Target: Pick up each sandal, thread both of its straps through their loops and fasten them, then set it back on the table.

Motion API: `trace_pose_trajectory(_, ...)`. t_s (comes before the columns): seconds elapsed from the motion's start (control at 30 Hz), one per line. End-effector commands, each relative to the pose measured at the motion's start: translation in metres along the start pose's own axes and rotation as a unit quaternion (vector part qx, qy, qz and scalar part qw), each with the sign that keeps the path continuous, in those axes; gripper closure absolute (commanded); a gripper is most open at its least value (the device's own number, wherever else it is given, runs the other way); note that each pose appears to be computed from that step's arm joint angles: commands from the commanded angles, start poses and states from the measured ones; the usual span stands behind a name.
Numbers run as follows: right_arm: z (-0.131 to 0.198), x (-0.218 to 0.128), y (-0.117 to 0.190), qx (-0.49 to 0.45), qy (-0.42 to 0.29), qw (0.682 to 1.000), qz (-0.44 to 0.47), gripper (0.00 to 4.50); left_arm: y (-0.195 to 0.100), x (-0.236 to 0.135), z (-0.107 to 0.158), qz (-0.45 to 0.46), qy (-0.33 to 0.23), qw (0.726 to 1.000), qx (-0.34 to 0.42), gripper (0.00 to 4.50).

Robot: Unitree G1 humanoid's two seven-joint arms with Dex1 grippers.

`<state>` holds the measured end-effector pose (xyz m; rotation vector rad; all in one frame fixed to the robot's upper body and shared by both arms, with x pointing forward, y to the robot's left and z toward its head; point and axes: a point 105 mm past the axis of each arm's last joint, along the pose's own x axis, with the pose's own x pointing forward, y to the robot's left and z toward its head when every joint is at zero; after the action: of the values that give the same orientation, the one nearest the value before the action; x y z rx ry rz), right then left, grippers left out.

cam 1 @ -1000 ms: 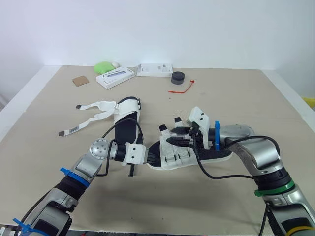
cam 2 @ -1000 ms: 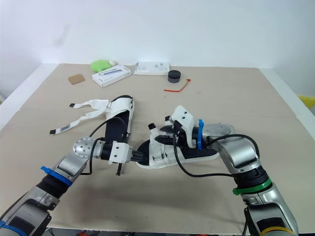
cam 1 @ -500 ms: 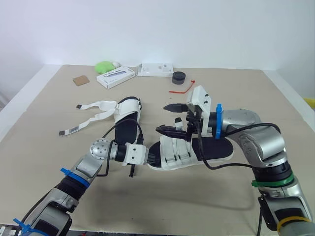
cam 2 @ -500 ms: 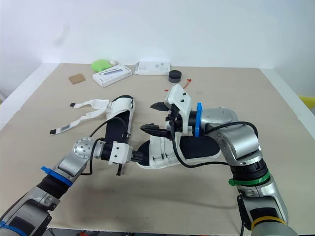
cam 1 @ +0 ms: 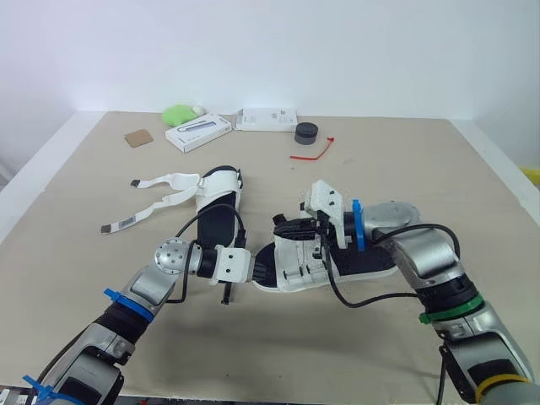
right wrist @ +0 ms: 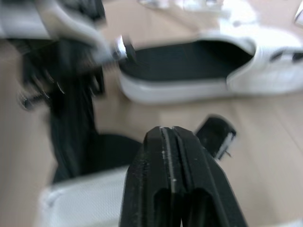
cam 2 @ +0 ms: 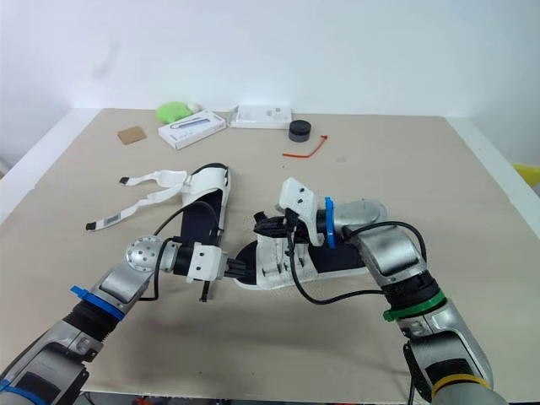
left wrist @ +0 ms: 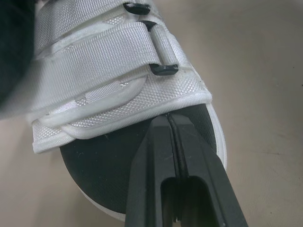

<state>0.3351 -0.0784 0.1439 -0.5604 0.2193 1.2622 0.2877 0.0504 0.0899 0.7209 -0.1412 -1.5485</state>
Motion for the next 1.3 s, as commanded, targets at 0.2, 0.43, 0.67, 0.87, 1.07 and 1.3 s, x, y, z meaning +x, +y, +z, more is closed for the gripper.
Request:
trace_pose_trajectory(0.2,-0.007,-0.002,-0.005,0.006,0.042,0.999,0.001,4.40,-0.025,-0.001,-0.031,-0.032,0.058,0.996,-0.052,4.50)
trace_pose_trajectory(0.43,0.036,-0.024,-0.032,0.041,-0.043,0.996,-0.060,3.84,-0.019,-0.003,-0.017,-0.019,0.021,0.998,-0.064,4.50)
trace_pose_trajectory(0.67,0.057,-0.096,-0.050,0.019,-0.083,0.994,-0.073,0.73,0.005,-0.027,0.018,0.027,-0.060,0.989,-0.132,3.62)
trace_pose_trajectory(0.87,-0.002,-0.130,-0.048,0.012,-0.026,0.994,-0.109,0.00,0.016,-0.055,0.052,0.069,-0.123,0.976,-0.165,1.31)
trace_pose_trajectory(1.07,-0.045,-0.110,-0.025,0.010,-0.008,0.998,-0.056,0.00,0.000,-0.073,0.070,0.059,-0.135,0.975,-0.165,0.14)
trace_pose_trajectory(1.3,-0.038,-0.079,-0.018,-0.040,-0.045,0.998,-0.008,0.00,-0.009,-0.082,0.072,0.070,-0.127,0.975,-0.167,0.14)
